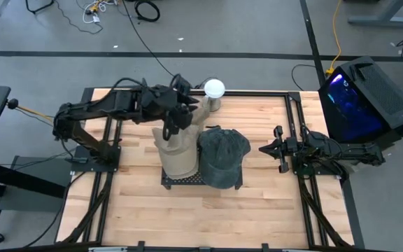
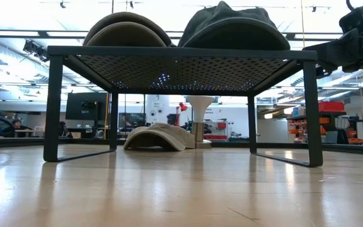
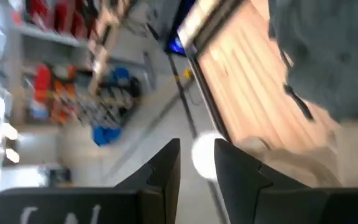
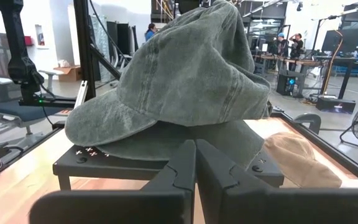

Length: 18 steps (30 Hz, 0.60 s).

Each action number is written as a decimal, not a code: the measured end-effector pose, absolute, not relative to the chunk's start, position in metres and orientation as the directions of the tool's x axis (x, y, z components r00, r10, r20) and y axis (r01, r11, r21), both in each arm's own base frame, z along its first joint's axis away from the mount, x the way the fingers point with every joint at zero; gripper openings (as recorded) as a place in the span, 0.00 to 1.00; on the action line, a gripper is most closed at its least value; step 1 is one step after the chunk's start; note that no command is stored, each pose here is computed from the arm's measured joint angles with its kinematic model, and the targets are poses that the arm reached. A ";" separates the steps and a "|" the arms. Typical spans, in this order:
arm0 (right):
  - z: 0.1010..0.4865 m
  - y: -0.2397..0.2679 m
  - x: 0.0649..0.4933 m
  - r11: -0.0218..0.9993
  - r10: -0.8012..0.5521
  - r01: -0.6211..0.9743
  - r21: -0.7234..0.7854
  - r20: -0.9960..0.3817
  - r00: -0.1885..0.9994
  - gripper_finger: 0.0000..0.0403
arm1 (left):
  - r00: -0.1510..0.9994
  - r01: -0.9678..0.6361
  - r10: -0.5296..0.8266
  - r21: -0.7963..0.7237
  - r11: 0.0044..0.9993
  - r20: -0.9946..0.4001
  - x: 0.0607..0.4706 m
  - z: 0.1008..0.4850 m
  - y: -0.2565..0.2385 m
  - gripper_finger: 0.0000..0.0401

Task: Pick & Place hat
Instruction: Stack the brown cap into the stack of brown caps on the shelf

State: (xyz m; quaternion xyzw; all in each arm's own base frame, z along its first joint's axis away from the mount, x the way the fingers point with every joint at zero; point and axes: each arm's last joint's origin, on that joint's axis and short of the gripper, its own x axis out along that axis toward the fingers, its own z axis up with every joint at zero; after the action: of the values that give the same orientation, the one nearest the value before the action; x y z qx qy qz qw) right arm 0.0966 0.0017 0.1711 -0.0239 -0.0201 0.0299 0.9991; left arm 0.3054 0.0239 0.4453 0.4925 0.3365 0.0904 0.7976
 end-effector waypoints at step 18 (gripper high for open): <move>0.171 0.002 0.097 0.997 0.061 -0.059 -0.049 0.039 0.997 0.04 | 0.620 0.009 0.592 0.759 0.651 -0.515 0.280 0.444 0.079 0.26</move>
State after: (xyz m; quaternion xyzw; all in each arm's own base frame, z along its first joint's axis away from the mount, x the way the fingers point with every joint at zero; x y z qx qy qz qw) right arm 0.0966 0.0017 0.1711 -0.0239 -0.0201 0.0299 0.9991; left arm 0.2800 0.0794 0.4443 0.3779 0.3975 0.1785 0.8169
